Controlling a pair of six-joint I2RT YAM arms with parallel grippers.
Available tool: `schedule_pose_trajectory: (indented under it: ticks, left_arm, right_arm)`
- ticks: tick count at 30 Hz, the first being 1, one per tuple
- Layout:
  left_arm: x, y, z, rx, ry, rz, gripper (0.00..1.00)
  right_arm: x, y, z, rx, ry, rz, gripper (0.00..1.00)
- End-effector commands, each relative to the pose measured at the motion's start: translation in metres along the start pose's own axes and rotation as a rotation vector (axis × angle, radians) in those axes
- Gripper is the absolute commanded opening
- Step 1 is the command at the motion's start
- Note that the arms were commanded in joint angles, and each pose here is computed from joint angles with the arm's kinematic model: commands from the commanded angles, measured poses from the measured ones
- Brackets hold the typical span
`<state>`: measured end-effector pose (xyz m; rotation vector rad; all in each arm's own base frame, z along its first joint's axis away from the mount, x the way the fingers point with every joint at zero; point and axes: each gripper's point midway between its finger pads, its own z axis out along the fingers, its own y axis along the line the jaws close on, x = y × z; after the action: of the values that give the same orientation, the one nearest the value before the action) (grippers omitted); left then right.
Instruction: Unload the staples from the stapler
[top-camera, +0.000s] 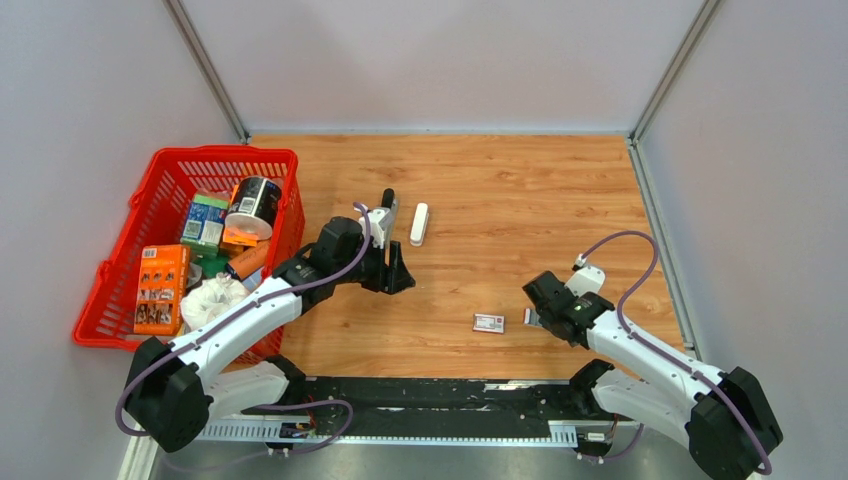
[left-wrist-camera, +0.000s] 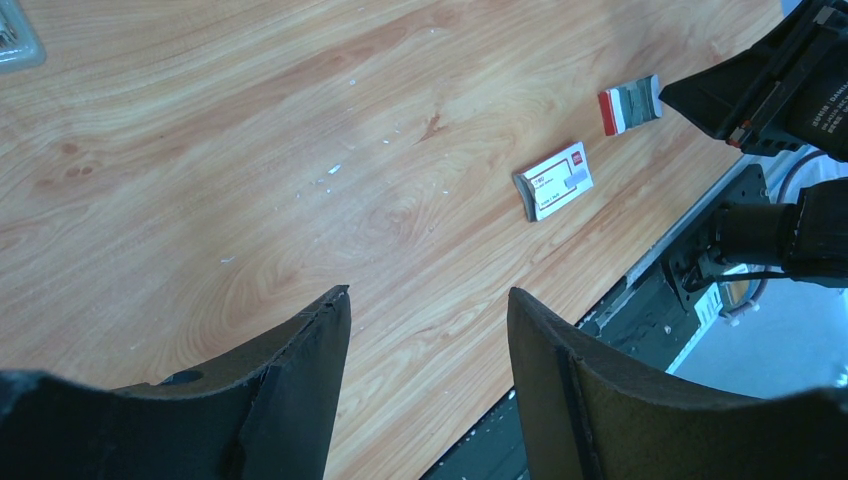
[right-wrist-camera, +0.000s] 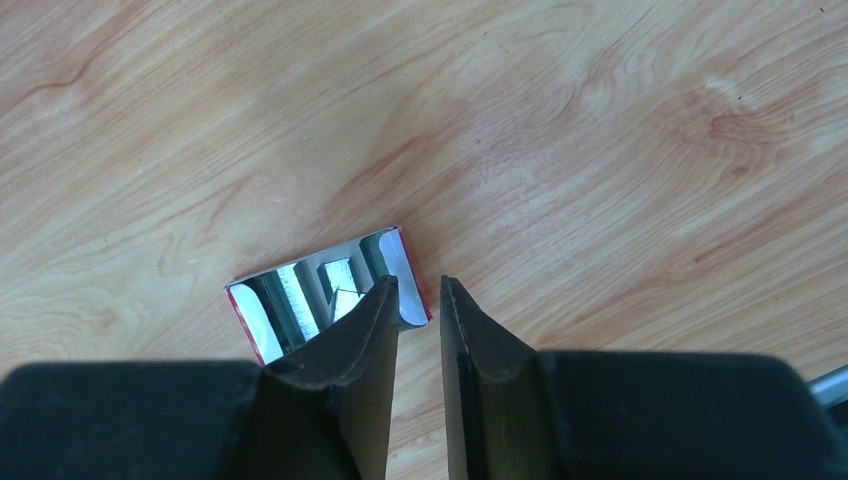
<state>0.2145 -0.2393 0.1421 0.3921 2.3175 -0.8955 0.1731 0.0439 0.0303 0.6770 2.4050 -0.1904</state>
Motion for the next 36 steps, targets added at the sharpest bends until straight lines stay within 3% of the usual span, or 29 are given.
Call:
schedule_pose_trajectory:
  ticks: [1, 36]
  left_arm:
    - [-0.005, -0.006, 0.0, 0.028, -0.028, 0.008, 0.66]
    - [-0.002, -0.003, 0.001, 0.019, -0.024, 0.011, 0.66]
  right_arm:
    - [-0.005, 0.004, 0.003, -0.004, -0.02, 0.032, 0.24]
    - [0.001, 0.018, 0.01, -0.028, 0.029, -0.05, 0.13]
